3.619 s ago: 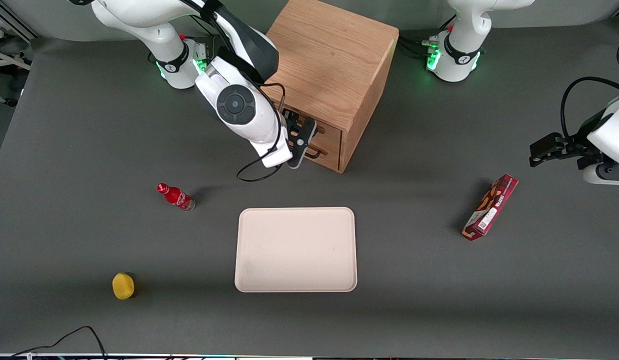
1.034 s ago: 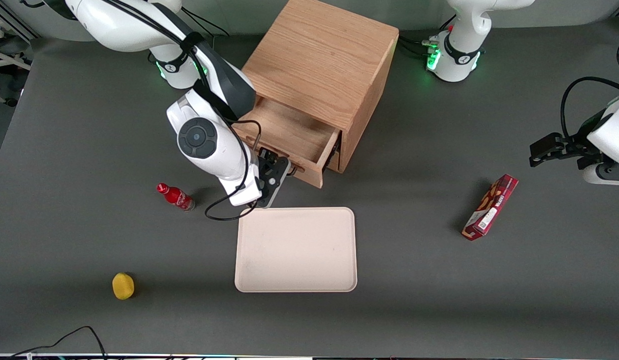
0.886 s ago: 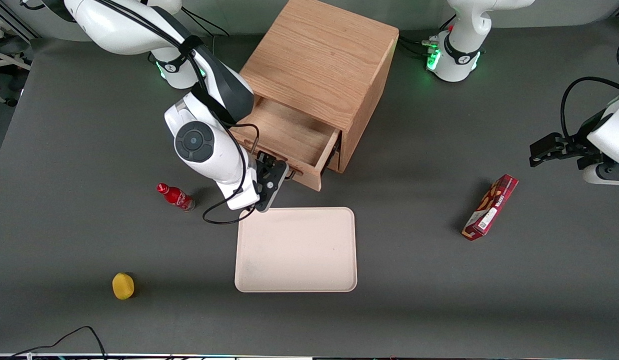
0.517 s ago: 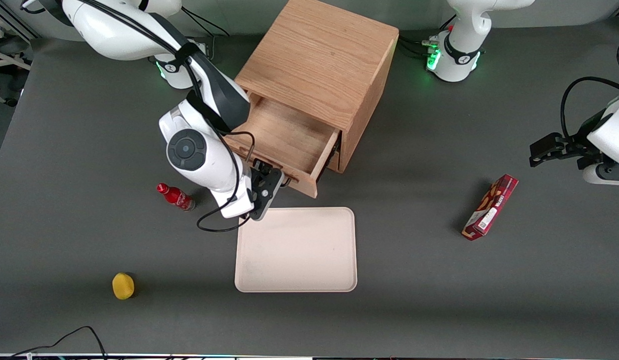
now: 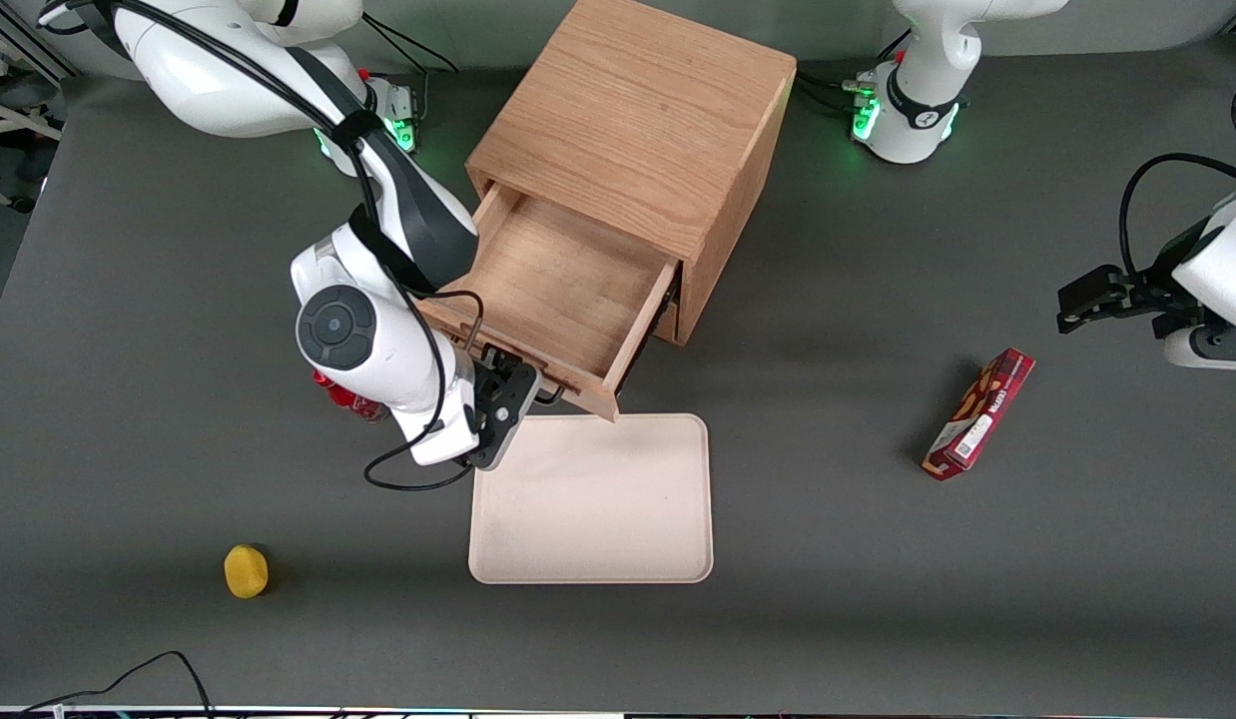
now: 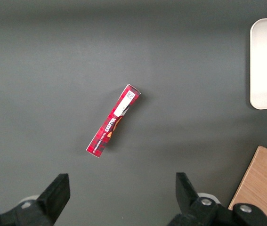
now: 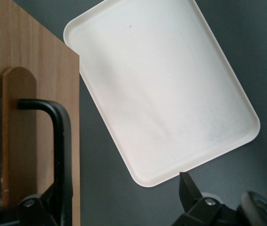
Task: Open upper drawer
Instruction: 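Pull the upper drawer outward by its handle with the right gripper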
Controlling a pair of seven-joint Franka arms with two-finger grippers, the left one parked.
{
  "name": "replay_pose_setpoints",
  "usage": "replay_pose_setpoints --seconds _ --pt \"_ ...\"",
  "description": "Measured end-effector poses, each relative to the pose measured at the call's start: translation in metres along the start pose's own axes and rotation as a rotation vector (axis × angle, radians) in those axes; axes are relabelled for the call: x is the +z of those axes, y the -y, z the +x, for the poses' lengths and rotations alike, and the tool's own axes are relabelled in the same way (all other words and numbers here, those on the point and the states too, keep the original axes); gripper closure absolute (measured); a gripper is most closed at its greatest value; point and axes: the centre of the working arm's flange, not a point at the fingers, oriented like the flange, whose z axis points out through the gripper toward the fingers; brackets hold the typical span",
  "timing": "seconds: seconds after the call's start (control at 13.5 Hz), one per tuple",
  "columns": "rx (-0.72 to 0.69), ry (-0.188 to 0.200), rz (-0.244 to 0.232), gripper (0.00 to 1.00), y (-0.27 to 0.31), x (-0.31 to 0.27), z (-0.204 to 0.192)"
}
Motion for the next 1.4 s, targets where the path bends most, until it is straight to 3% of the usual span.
replay_pose_setpoints --seconds 1.4 --pt "-0.007 -0.003 -0.052 0.00 -0.040 -0.002 0.002"
